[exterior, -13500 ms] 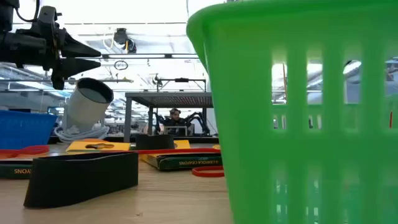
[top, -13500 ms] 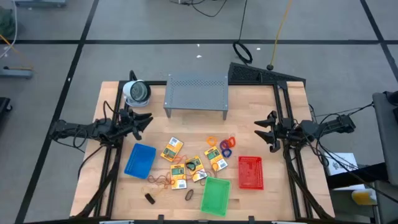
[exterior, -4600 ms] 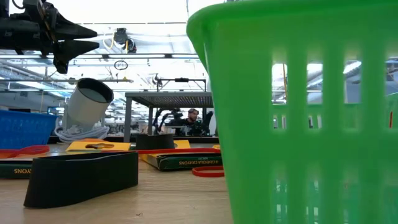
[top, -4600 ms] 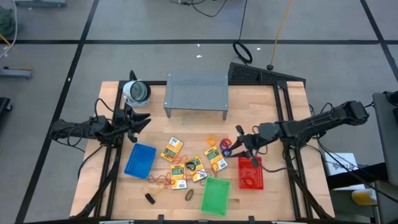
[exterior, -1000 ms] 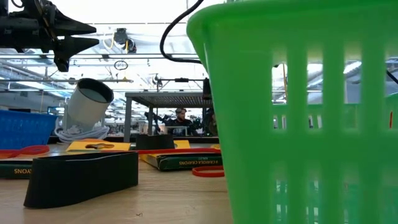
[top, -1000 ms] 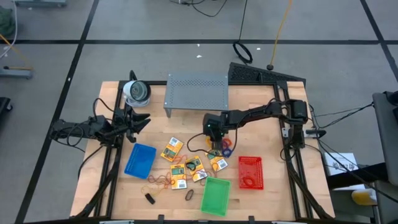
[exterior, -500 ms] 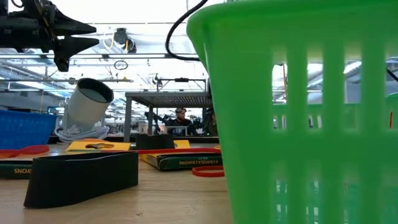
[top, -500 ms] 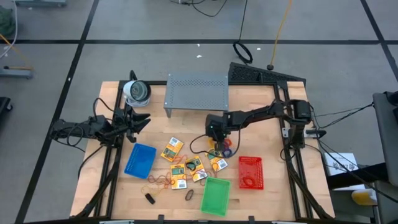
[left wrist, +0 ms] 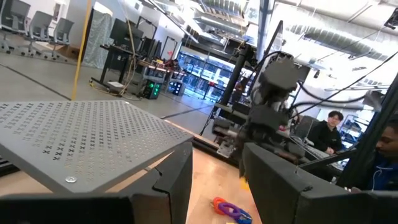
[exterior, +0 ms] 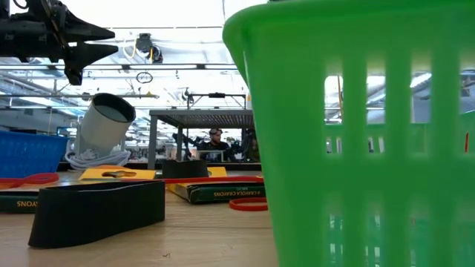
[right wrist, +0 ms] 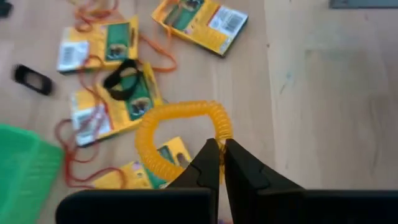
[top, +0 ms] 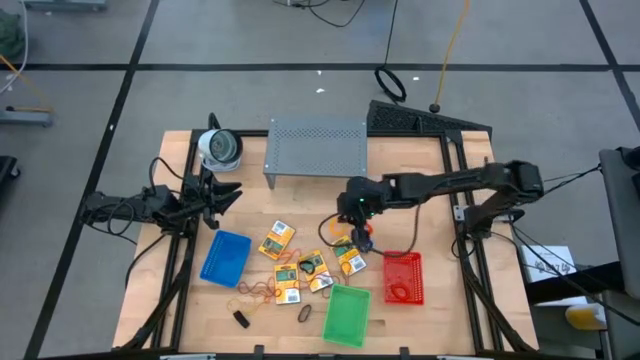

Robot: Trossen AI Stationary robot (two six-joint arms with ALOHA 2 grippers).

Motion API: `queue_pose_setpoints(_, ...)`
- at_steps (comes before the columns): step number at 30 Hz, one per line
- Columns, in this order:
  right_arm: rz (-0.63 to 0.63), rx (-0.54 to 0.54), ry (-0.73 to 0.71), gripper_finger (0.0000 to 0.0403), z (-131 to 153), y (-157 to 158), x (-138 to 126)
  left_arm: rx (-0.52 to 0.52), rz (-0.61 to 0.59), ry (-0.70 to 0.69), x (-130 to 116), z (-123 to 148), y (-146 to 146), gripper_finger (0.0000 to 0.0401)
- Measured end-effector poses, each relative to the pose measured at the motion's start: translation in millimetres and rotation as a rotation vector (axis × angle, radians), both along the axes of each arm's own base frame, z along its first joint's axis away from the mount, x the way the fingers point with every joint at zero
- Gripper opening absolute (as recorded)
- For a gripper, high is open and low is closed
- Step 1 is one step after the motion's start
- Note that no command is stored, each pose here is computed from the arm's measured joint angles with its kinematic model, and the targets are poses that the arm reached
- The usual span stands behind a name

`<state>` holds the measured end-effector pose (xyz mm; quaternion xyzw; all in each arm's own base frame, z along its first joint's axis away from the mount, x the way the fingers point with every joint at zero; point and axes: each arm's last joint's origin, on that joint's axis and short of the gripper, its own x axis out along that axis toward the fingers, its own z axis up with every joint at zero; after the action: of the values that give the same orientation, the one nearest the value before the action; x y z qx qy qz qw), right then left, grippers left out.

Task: Pick & Place Office Desk Supplies
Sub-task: Put the yellow spring keychain into the red bin

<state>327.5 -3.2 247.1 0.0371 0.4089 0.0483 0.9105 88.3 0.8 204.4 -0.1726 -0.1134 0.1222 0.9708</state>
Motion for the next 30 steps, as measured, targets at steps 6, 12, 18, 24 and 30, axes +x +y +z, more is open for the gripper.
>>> queue_pose_setpoints(6, -0.037, 0.051, 0.096, 0.0, 23.1, 15.5, -34.6, -0.014, -0.006, -0.006, 0.0, 0.1, -0.1, 0.0152)
queue_pose_setpoints(12, -0.121, 0.059, 0.246, 0.0, 35.3, 30.8, -71.7, -0.02, -0.008, -0.008, 0.0, 0.2, -0.1, 0.0152)
queue_pose_setpoints(18, -0.183, 0.113, 0.376, 0.0, 41.2, 48.1, -99.9, -0.025, -0.01, -0.009, 0.0, 0.1, -0.2, 0.0152)
queue_pose_setpoints(24, -0.181, 0.123, 0.46, 0.0, 40.3, 67.8, -113.8, -0.027, -0.012, -0.01, 0.0, 0.1, -0.2, 0.0152)
queue_pose_setpoints(30, -0.209, 0.127, 0.532, 0.0, 16.9, 77.1, -122.0, -0.027, -0.012, -0.01, 0.0, 0.2, -0.2, 0.0152)
